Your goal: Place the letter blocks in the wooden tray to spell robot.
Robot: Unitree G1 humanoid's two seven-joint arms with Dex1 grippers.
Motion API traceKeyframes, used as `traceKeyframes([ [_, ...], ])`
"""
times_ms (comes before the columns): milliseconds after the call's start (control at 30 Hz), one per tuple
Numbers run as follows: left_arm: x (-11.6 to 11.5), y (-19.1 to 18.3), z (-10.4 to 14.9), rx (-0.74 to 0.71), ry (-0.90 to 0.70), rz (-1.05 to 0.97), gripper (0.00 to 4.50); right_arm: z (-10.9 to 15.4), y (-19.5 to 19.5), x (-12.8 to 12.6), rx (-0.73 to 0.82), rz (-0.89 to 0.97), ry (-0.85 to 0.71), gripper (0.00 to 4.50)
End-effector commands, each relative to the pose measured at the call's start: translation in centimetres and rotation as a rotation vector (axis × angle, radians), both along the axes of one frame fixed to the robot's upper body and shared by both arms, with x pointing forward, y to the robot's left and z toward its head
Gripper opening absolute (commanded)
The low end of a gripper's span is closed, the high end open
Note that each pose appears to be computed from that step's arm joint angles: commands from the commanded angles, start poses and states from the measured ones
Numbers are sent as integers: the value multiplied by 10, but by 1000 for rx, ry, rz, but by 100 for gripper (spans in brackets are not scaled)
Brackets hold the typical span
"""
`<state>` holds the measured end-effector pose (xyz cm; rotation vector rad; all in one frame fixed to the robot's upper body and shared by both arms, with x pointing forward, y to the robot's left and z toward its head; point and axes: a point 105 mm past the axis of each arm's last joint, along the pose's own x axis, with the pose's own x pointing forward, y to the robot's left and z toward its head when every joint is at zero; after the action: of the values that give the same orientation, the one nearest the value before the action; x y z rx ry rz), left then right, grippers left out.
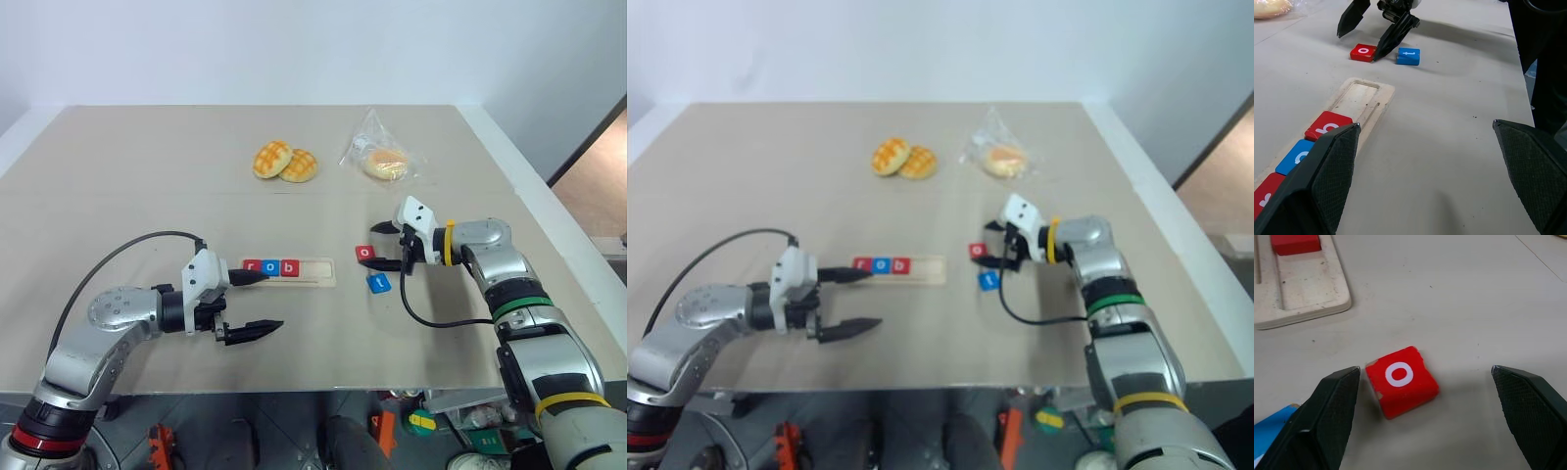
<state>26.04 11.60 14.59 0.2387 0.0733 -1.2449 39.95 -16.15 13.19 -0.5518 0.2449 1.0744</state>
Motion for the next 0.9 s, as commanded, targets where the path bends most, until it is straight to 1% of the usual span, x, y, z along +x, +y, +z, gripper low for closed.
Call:
traceKeyframes([
  [33, -1, 2, 7, 6, -49, 16, 450, 2, 5, 3, -26, 29, -28, 422],
  [267, 1, 5, 7, 10, -52, 31, 450, -4, 6, 0, -31, 47, 2, 422],
  [533, 3, 6, 6, 16, -50, 36, 450, 1, 15, 1, 19, 40, 58, 422],
  [733, 4, 5, 5, 20, -52, 37, 450, -6, 11, 0, -1, 20, 83, 422],
  [900, 5, 6, 4, 25, -53, 41, 450, -7, 12, -1, 1, 23, 92, 422],
])
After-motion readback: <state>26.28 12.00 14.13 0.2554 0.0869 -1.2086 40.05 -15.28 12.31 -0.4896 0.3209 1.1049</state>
